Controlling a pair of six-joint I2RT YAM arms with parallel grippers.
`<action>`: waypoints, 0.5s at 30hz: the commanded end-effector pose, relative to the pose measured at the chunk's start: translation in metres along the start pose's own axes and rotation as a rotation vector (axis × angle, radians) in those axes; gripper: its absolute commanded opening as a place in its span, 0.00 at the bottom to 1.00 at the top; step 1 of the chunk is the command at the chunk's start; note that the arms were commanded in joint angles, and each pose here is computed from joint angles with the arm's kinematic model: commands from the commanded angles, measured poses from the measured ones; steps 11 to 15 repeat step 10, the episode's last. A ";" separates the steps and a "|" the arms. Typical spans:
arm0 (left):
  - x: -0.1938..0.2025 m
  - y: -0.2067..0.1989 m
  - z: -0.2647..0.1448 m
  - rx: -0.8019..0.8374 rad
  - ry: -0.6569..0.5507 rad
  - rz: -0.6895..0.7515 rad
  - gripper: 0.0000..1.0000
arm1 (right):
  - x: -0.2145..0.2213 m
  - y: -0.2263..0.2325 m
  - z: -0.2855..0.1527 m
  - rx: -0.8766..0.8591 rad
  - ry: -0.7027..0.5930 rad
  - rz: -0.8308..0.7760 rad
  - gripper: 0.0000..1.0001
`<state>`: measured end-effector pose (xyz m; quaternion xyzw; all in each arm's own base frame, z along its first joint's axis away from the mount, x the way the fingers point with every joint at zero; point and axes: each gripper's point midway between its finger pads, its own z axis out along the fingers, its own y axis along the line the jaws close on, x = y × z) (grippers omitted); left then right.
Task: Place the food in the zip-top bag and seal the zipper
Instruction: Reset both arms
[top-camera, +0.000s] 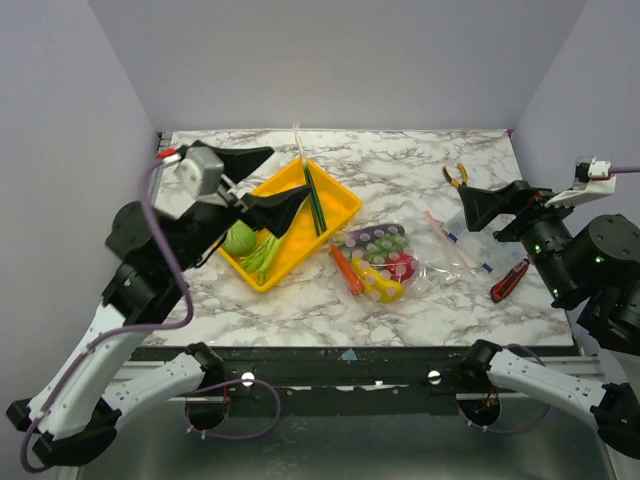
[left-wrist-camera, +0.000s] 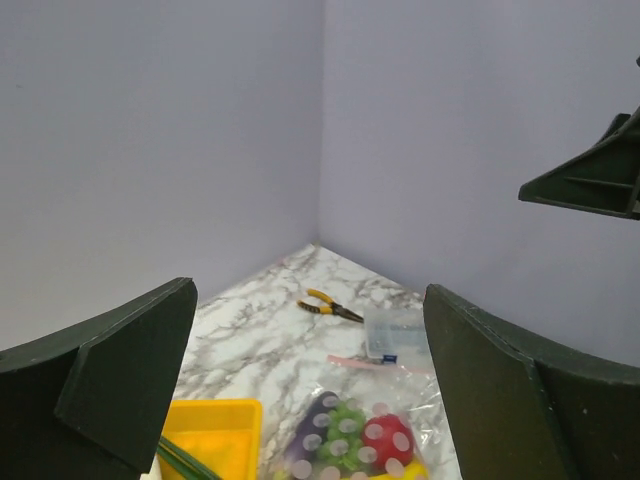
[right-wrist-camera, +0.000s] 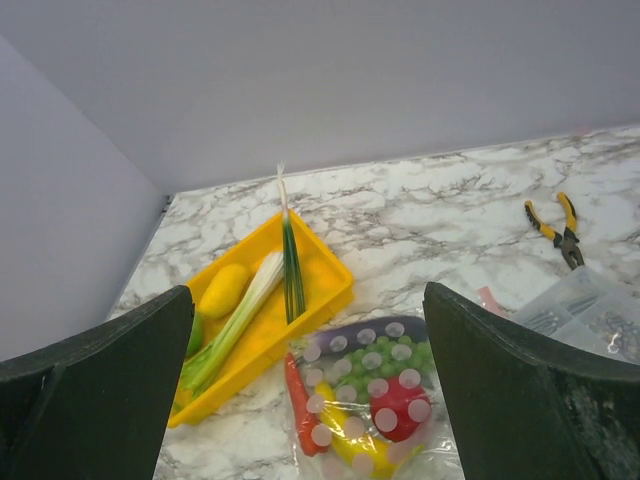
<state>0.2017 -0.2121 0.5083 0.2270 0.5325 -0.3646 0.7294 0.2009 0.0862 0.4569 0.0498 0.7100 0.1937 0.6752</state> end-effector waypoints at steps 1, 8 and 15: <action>0.017 0.037 -0.042 -0.212 0.050 0.098 0.99 | -0.017 -0.004 -0.005 0.002 -0.062 -0.007 1.00; -0.011 0.042 -0.085 -0.290 -0.032 0.118 0.98 | -0.028 0.000 -0.009 -0.023 -0.099 0.043 1.00; -0.016 0.042 -0.091 -0.300 -0.037 0.118 0.98 | -0.024 -0.001 -0.008 -0.012 -0.076 0.040 1.00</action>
